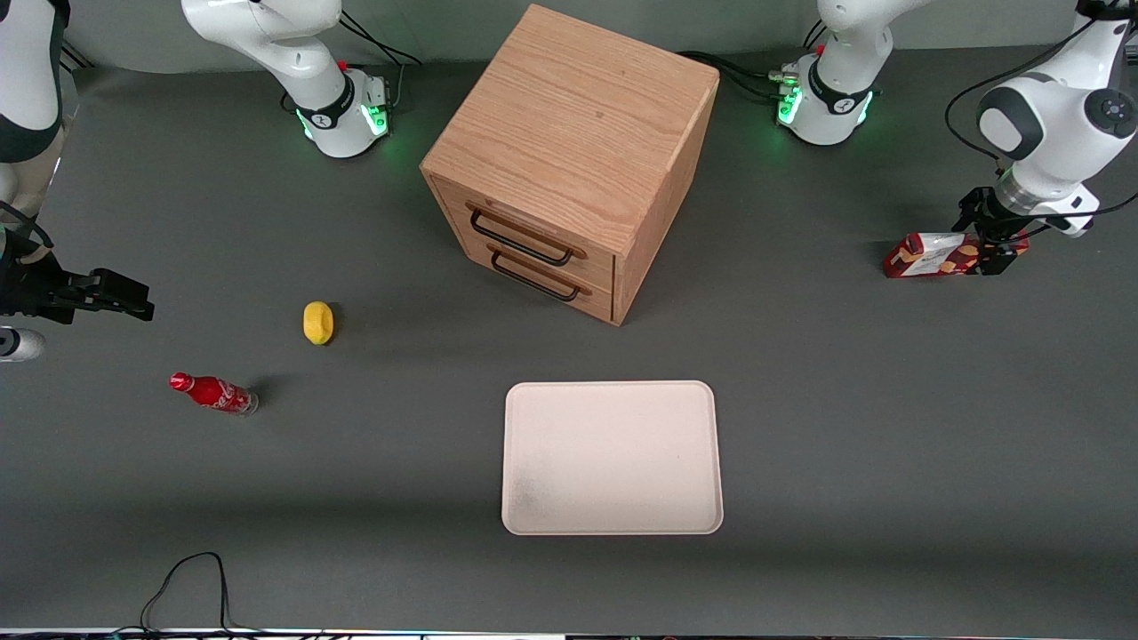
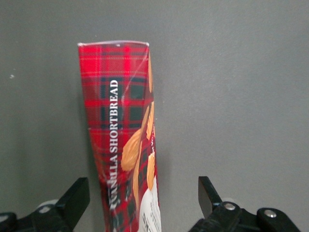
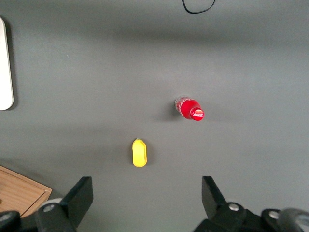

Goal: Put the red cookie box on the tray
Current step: 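Close the left gripper on the box end and lift it, then carry the held box with the left gripper toward the cream tray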

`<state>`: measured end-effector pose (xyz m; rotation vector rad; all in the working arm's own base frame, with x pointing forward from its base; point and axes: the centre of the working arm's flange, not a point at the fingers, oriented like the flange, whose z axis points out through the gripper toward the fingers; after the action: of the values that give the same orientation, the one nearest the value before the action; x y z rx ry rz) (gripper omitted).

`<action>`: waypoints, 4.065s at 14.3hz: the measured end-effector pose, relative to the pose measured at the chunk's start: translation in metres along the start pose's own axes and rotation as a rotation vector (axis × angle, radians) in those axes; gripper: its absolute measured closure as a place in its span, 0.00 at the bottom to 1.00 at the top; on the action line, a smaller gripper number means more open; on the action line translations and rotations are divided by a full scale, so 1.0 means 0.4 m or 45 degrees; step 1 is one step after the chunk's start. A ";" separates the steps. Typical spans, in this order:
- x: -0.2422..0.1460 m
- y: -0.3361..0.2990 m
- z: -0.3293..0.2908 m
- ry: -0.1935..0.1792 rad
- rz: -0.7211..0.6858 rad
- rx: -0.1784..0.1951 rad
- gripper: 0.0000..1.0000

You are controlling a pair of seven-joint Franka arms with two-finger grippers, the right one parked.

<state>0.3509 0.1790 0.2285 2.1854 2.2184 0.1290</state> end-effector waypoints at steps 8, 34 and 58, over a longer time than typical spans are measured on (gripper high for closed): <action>-0.017 0.010 -0.020 -0.019 0.024 0.030 0.70; 0.055 0.196 -0.950 -0.045 0.072 0.063 0.97; -1.006 0.726 -0.895 -0.138 1.560 -0.062 0.97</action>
<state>0.6198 -0.2340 0.5912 3.0152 0.5416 0.0659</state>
